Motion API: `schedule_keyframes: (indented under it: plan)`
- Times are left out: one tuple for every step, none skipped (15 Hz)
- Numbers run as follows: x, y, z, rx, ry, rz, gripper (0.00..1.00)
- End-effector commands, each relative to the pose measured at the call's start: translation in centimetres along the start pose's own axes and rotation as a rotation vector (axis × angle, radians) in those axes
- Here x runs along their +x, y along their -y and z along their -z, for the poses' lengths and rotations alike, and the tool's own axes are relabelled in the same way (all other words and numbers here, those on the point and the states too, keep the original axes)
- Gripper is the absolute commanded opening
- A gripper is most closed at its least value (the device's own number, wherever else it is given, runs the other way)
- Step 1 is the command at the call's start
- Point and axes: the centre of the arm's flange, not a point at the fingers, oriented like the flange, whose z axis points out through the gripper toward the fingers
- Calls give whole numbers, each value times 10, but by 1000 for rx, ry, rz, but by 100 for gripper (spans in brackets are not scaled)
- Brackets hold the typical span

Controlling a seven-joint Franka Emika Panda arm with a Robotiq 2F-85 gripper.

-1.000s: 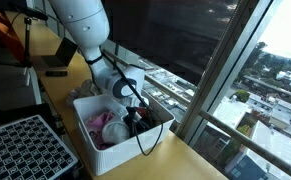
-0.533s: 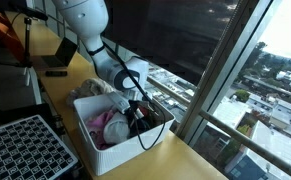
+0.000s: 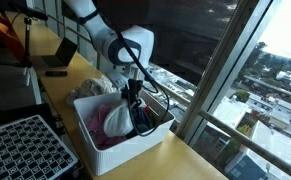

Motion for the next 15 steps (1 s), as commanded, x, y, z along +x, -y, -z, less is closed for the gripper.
schedule_keyframes:
  plan:
    - [-18,-4,92,19,-73,-3,7]
    - [-17,1,115,14,-117,9,7]
    - [-16,4,139,14,-155,17,7]
    - [-16,8,165,12,-201,29,7]
    - [-17,14,190,10,-251,44,7]
    - [-19,20,216,13,-291,58,7]
    - [-22,31,240,14,-336,77,7]
    - [-26,41,265,19,-374,97,7]
    - [-31,56,287,21,-413,124,7]
    - [-37,73,309,25,-449,152,7]
    - [-43,92,329,29,-484,185,7]
    - [-51,111,349,35,-513,217,7]
    - [-59,128,370,44,-537,248,7]
    - [-67,152,387,46,-559,282,7]
    - [-76,173,406,51,-579,314,7]
